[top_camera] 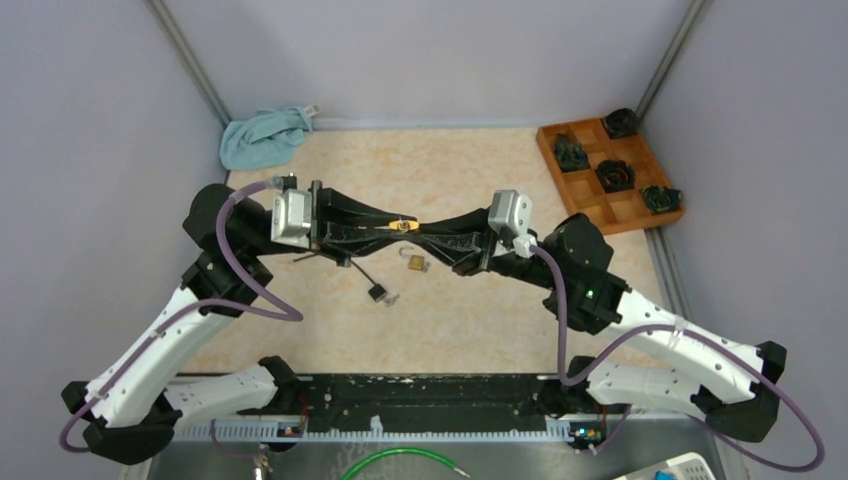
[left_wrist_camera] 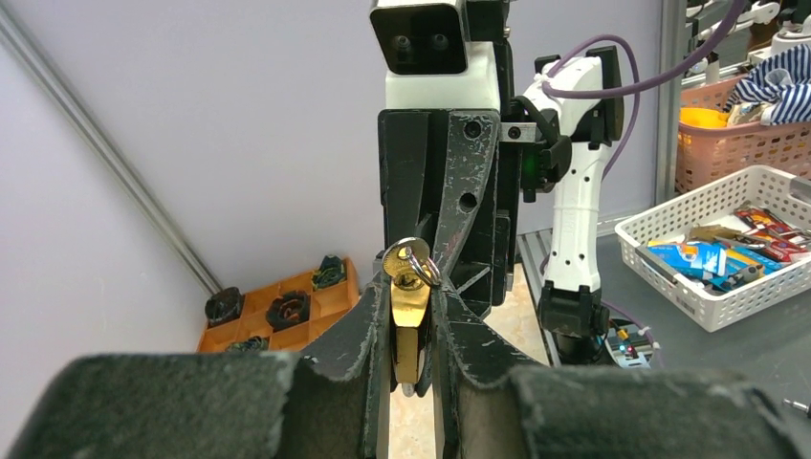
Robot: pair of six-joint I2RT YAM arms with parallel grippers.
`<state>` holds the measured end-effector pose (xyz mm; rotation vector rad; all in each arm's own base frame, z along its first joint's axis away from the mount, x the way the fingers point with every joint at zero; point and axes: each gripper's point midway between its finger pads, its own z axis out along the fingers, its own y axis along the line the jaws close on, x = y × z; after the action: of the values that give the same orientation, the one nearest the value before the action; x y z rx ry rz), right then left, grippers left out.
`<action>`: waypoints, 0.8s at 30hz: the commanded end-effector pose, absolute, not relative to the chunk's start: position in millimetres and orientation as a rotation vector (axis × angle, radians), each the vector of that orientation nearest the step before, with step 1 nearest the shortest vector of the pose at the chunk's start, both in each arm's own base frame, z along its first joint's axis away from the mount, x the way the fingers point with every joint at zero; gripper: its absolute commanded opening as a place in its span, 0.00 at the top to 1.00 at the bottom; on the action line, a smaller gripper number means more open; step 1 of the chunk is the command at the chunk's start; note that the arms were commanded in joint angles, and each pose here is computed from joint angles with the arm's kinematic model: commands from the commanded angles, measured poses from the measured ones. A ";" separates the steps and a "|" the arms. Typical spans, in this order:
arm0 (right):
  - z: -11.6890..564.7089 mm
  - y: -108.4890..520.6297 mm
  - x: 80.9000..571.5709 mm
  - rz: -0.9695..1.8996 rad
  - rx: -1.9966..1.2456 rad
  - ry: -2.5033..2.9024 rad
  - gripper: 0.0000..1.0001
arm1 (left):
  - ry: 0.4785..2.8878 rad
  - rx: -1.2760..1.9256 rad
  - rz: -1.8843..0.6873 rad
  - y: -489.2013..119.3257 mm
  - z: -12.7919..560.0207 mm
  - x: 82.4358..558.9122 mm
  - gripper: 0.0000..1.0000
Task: Unlock with the key
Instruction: Unlock the lock.
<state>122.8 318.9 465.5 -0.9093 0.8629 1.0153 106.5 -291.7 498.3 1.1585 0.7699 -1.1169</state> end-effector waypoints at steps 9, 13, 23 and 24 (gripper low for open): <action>436.3 314.2 146.8 0.969 -0.772 0.939 1.00 | 0.618 1.108 -1.072 -277.0 546.0 97.0 1.00; 408.7 313.6 153.8 0.996 -0.741 1.014 1.00 | 0.600 1.094 -1.051 -271.9 557.4 97.1 1.00; 412.8 300.7 160.5 1.012 -0.692 1.066 0.74 | 0.644 1.079 -1.045 -269.5 547.8 104.6 1.00; 417.6 297.2 160.4 1.005 -0.685 1.060 0.68 | 0.649 1.081 -1.043 -270.0 545.5 105.6 1.00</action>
<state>144.5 307.7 425.8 -0.7261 0.9644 1.0615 127.0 -296.9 485.4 1.1540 0.8706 -1.1220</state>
